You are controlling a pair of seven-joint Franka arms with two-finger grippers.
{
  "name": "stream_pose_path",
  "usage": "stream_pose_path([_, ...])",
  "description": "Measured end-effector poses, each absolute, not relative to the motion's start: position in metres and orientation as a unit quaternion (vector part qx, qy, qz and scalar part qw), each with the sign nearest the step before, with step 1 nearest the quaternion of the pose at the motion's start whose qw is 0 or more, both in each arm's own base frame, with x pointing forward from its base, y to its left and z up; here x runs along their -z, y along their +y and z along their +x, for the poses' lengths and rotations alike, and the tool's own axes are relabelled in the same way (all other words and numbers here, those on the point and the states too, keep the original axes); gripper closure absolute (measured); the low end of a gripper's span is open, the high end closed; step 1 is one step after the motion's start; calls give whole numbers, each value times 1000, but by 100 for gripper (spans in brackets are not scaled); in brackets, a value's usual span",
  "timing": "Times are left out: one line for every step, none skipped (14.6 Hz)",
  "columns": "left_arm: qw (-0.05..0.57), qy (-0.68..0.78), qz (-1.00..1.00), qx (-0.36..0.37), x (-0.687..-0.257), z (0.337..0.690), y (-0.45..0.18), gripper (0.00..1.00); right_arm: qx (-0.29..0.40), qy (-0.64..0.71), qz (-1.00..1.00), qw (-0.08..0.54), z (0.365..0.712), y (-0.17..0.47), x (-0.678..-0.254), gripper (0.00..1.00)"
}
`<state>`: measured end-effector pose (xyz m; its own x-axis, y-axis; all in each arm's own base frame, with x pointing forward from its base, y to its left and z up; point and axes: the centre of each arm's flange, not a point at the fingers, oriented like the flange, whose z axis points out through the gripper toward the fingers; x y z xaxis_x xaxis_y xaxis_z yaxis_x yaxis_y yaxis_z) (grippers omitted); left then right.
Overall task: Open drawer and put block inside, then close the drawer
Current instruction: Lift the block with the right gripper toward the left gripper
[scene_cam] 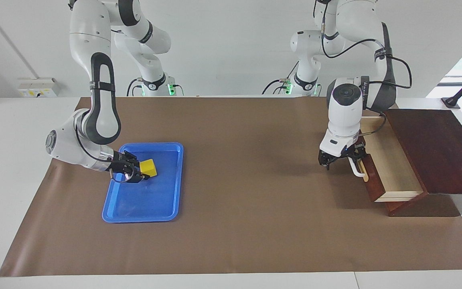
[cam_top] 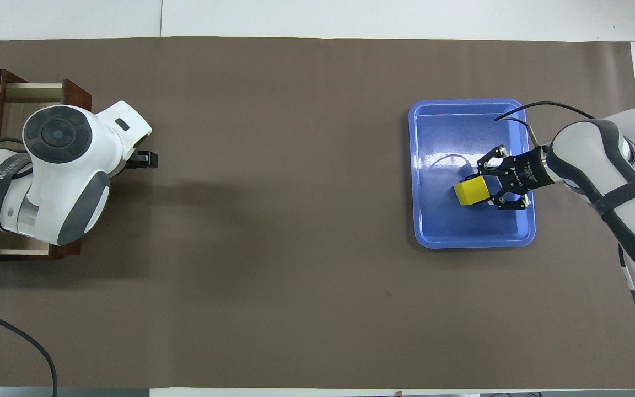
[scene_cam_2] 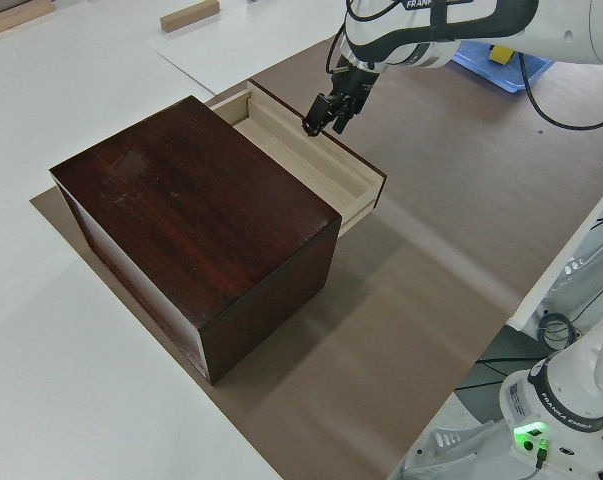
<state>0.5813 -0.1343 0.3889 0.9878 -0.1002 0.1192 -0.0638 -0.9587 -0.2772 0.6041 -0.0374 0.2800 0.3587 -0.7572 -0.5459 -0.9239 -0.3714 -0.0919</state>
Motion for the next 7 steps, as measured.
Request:
stream_pose_path([137,45,-987,65,-390,580,-140,0,-213,537,-792,198,612,-32,-291,44])
stream_pose_path([137,47,-987,63,-390,578,-146,0,-214,550,-783,198,621,-24,-307,44])
stream_pose_path([135,48,-988,59,-390,577,-150,0,-214,562,-774,198,631,-14,-323,44])
stream_pose_path([134,48,-988,58,-390,576,-153,0,-213,573,-766,198,639,-2,-337,44])
stream_pose_path([134,47,-988,56,-391,575,-155,0,-213,585,-757,199,646,14,-349,44])
stream_pose_path([134,48,-988,56,-391,574,-158,0,-216,596,-747,202,652,33,-359,44])
stream_pose_path([134,49,-988,55,-391,573,-162,0,-223,603,-738,205,655,54,-366,44])
